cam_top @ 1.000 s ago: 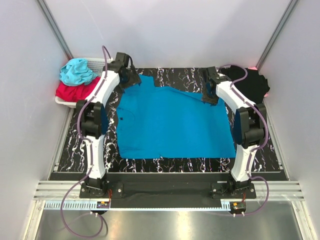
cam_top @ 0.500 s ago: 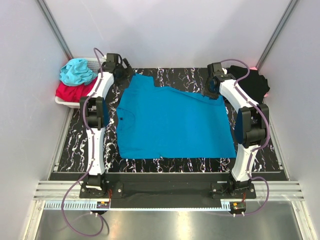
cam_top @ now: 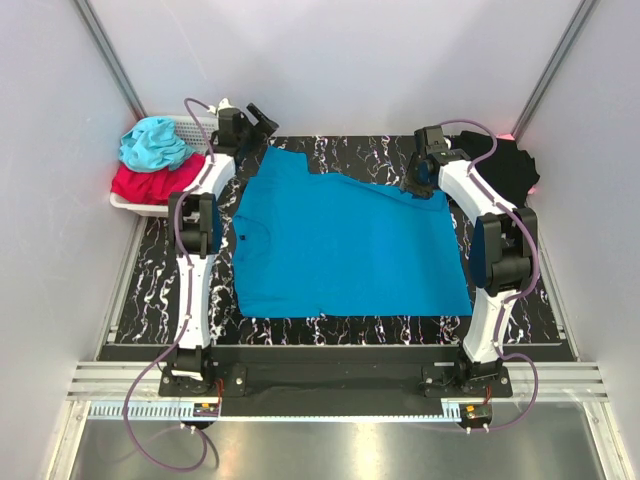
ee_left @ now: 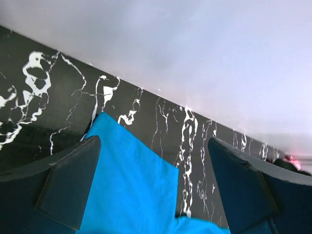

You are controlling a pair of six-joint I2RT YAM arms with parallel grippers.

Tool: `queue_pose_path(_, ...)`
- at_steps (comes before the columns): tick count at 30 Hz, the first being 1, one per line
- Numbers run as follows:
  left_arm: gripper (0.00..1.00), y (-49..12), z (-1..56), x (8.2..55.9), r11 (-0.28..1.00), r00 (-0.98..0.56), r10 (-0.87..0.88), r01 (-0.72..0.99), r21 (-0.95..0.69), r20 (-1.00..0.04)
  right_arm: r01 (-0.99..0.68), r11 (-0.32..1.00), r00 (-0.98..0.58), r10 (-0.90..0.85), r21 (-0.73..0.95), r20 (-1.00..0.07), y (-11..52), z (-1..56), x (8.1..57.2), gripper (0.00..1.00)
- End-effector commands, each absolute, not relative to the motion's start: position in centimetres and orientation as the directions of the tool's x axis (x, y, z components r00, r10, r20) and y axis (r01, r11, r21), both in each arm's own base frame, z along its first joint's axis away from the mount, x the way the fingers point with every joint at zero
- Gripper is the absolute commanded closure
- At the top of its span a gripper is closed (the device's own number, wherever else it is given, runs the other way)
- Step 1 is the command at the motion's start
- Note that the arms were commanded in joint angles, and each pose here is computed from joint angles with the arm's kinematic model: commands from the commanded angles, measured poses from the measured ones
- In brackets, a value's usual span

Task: Fold and stack the t-shirts
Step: Fold the tshirt

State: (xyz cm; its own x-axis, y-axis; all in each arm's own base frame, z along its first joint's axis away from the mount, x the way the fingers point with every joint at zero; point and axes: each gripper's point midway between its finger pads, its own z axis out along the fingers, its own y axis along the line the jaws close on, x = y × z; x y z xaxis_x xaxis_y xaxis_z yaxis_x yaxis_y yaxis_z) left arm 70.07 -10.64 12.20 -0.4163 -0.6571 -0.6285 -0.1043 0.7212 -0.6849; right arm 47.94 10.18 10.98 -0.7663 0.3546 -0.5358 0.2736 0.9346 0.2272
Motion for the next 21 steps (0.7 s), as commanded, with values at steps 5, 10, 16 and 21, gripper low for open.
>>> queue_pose_path(5,0.01,-10.5,12.2,72.2,0.613,-0.318,-0.764,-0.088,-0.785,-0.561,0.263,0.932,-0.754,0.359,0.248,-0.550,10.8,10.9,49.0,0.57)
queue_pose_path(10,0.01,-10.2,10.2,72.1,0.624,-0.341,-0.760,-0.141,-0.769,-0.554,0.276,0.928,-0.753,0.370,0.249,-0.544,10.7,10.5,49.1,0.58)
queue_pose_path(16,0.02,-8.8,8.5,70.7,0.714,-0.376,-0.695,-0.268,-0.646,-0.612,0.290,0.920,-0.748,0.389,0.262,-0.537,10.8,10.5,49.1,0.59)
queue_pose_path(21,0.01,-8.7,7.0,70.4,0.725,-0.382,-0.687,-0.306,-0.617,-0.618,0.294,0.916,-0.747,0.398,0.272,-0.533,10.9,10.7,48.6,0.59)
